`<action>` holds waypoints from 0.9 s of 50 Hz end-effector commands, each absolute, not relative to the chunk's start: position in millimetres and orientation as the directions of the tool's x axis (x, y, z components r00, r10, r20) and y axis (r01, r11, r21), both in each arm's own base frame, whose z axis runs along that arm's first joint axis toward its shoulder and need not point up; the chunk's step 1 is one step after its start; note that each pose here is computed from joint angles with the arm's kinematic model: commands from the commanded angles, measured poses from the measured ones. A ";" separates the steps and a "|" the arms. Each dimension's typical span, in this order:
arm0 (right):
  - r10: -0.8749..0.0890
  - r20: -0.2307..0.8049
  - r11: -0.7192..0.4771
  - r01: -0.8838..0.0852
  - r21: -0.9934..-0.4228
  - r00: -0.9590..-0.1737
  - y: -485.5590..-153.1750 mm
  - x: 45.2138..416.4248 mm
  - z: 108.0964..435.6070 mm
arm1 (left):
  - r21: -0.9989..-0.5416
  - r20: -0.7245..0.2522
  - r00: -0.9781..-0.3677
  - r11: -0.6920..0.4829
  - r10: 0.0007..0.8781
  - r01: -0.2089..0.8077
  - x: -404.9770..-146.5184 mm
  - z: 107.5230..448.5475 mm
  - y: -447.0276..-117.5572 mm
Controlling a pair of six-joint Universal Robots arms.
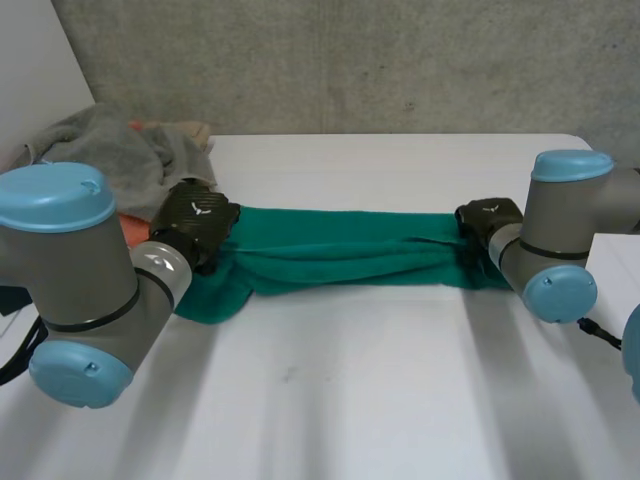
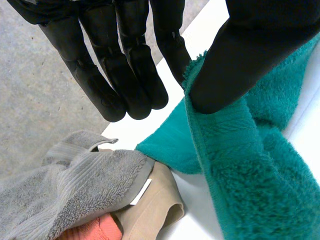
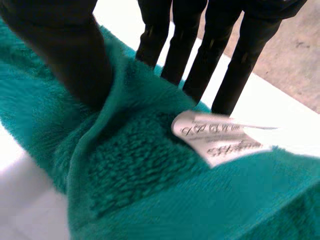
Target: Fold the laundry.
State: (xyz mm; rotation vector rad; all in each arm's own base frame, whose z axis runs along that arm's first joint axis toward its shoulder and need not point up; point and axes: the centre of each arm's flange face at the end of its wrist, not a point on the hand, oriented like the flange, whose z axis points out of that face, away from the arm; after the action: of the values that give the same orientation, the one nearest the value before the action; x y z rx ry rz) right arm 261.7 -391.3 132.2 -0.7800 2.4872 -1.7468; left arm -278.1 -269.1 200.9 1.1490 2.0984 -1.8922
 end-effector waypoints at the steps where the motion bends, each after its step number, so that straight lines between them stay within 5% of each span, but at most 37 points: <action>1: -0.416 0.289 0.147 -0.378 -0.914 -0.862 -397.5 263.6 174.2 | -0.788 -0.582 -0.688 -0.090 0.433 0.610 -280.3 201.8 -285.8; 11: -0.312 0.367 -0.092 -0.357 -0.930 -0.876 -407.4 241.7 267.4 | -0.797 -0.583 -0.796 -0.306 0.164 0.521 -281.0 300.3 -330.3; 19: -0.501 0.290 0.144 -0.410 -0.901 -0.815 -365.0 211.8 270.4 | -0.794 -0.607 -0.756 -0.217 0.245 0.568 -265.0 284.9 -301.3; 22: -0.579 0.237 0.288 -0.467 -0.836 -0.780 -344.3 198.3 264.9 | -0.764 -0.639 -0.697 -0.162 0.324 0.625 -259.7 259.2 -287.9; 26: -0.690 0.174 0.439 -0.597 -0.671 -0.703 -314.3 187.1 248.2 | -0.685 -0.672 -0.584 -0.082 0.456 0.724 -254.0 215.5 -266.8; 30: -0.766 0.173 0.435 -0.697 -0.571 -0.620 -305.8 185.7 227.1 | -0.608 -0.690 -0.503 -0.039 0.521 0.793 -253.8 178.3 -270.5; 33: -0.775 0.219 0.408 -0.734 -0.542 -0.593 -312.7 188.1 210.5 | -0.601 -0.700 -0.491 -0.054 0.519 0.798 -260.0 172.3 -281.8; 37: -0.732 0.331 0.339 -0.739 -0.582 -0.596 -334.0 199.1 207.0 | -0.624 -0.731 -0.525 -0.116 0.436 0.772 -275.2 186.8 -311.1; 41: -0.550 0.498 0.196 -0.683 -0.704 -0.671 -371.5 206.1 245.7 | -0.667 -0.745 -0.613 -0.260 0.264 0.698 -293.3 246.1 -339.4; 42: -0.435 0.538 0.110 -0.636 -0.764 -0.722 -386.3 206.3 274.0 | -0.676 -0.728 -0.664 -0.339 0.171 0.654 -298.2 280.0 -349.8; 45: -0.258 0.541 -0.047 -0.549 -0.834 -0.800 -400.7 204.0 322.3 | -0.670 -0.662 -0.749 -0.465 0.020 0.579 -299.1 338.4 -359.2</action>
State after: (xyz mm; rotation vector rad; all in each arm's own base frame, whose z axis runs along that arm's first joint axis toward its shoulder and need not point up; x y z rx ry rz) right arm 202.3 -361.1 233.7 -1.3537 2.5585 -1.4715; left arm -288.7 -334.1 230.7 1.2136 1.7219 -1.8828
